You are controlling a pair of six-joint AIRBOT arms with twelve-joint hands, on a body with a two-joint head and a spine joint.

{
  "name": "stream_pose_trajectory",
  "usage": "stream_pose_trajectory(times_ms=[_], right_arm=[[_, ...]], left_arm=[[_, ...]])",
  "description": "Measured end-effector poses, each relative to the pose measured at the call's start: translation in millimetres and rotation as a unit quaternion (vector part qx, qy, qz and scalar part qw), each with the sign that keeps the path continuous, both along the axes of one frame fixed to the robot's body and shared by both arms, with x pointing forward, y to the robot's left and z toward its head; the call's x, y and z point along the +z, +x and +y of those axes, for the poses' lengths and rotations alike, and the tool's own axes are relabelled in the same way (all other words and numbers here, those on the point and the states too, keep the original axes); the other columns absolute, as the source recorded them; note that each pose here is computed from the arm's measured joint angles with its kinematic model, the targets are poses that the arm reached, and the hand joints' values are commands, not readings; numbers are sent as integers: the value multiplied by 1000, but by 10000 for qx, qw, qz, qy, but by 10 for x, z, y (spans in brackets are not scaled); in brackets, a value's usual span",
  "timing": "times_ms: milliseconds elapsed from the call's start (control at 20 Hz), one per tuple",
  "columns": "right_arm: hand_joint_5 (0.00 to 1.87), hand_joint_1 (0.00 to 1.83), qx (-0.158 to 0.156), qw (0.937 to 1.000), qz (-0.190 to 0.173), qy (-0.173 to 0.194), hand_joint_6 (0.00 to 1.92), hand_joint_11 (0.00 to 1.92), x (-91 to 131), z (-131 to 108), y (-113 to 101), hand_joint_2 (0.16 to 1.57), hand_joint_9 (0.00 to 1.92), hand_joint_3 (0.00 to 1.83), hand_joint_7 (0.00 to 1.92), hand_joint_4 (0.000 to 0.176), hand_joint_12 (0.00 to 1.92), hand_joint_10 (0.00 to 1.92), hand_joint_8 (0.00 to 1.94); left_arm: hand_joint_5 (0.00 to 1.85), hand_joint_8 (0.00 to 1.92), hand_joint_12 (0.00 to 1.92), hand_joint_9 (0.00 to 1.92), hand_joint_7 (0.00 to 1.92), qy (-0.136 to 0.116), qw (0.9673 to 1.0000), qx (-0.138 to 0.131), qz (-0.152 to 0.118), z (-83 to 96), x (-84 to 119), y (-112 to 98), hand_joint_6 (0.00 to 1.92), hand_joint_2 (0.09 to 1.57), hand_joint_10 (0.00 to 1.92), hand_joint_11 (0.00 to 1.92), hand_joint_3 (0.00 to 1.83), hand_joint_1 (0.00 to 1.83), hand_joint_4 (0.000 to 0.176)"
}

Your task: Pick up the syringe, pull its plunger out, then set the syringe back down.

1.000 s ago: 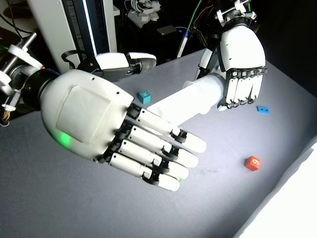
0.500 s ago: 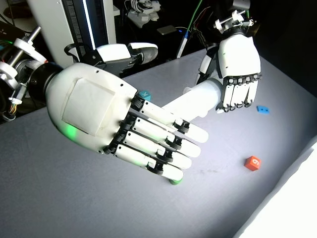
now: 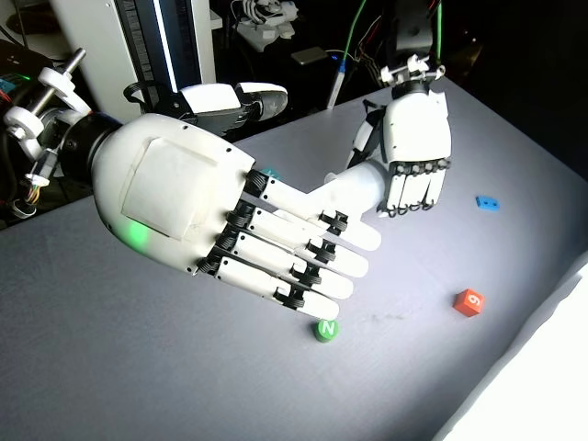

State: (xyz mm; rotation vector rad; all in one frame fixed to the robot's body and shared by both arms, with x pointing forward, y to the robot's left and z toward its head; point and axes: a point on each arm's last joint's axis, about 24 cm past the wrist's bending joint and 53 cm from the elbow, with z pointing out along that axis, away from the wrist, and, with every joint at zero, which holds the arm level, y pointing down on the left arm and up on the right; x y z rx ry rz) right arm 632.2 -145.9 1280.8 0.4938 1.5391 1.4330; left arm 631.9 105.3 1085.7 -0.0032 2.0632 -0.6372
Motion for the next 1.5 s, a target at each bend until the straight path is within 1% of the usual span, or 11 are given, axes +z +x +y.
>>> stream_pose_trajectory(times_ms=[150, 400, 600, 900, 1050, 1150, 1200, 1250, 1300, 1400, 1500], right_arm=[[0, 469, 19, 9998, 138, -131, 0, 0, -132, 12, -7, 644, 0, 0, 0, 0, 0, 0, 0], [0, 490, 43, 9999, 95, -101, 0, 0, -114, 39, -11, 666, 0, 9, 0, 0, 0, 0, 0], [0, 498, 63, 9999, 73, -76, 0, 0, -104, 61, -14, 657, 0, 4, 0, 0, 0, 0, 0], [0, 494, 55, 10000, -7, -41, 0, 0, -64, 55, -16, 685, 0, 14, 0, 0, 0, 0, 0], [0, 473, 54, 10000, -13, -39, 0, 0, -61, 55, -17, 683, 0, 11, 0, 0, 0, 0, 0], [0, 502, 50, 10000, -33, -26, 0, 0, -50, 52, -17, 683, 0, 9, 0, 0, 0, 0, 0], [0, 502, 50, 10000, -39, -24, 0, 0, -47, 52, -17, 683, 0, 9, 0, 0, 0, 0, 0], [0, 512, 49, 10000, -42, -22, 0, 0, -45, 52, -17, 680, 0, 7, 0, 0, 0, 0, 0], [0, 499, 49, 10000, -41, -23, 0, 0, -46, 52, -17, 697, 0, 14, 0, 0, 0, 0, 0], [0, 520, 48, 10000, -41, -20, 0, 0, -46, 51, -17, 704, 0, 16, 0, 0, 0, 0, 0], [0, 519, 49, 10000, -42, -22, 0, 0, -45, 52, -17, 696, 0, 11, 0, 0, 0, 0, 0]], left_arm=[[915, 1415, 1413, 737, 848, 2, 10000, 44, 85, 19, -137, 4, 917, 1173, 1198, 502, 0, 1227, 0], [949, 1378, 1404, 754, 869, -31, 9997, 157, 200, 95, -309, 10, 864, 1160, 1167, 500, 0, 1233, 0], [935, 1434, 1432, 723, 838, -46, 9994, 266, 217, 154, -371, 17, 879, 1170, 1220, 495, 1, 1233, 0], [910, 1379, 1386, 764, 873, -66, 9991, 288, 294, 148, -433, -15, 919, 1169, 1161, 516, 0, 1229, 0], [865, 1455, 1459, 708, 826, -48, 9991, 289, 301, 161, -454, -25, 988, 1193, 1222, 480, 0, 1217, 0], [713, 1454, 1578, 586, 824, -45, 9991, 293, 316, 166, -465, -31, 1193, 1231, 1308, 341, 3, 1197, 0], [713, 1454, 1578, 586, 824, -44, 9991, 291, 316, 166, -465, -31, 1193, 1231, 1308, 341, 3, 1197, 0], [626, 1012, 1541, 557, 759, -37, 9991, 289, 315, 168, -469, -33, 719, 1215, 1197, 261, 0, 1002, 0], [657, 628, 1454, 596, 789, -30, 9990, 292, 323, 173, -477, -37, 374, 1163, 954, 237, 0, 907, 0], [720, 256, 1342, 659, 866, -43, 9990, 301, 341, 175, -484, -40, 87, 1118, 684, 242, 0, 851, 0], [713, 102, 1353, 653, 886, -30, 9991, 294, 306, 175, -472, -33, 16, 1140, 598, 186, 0, 798, 0]])
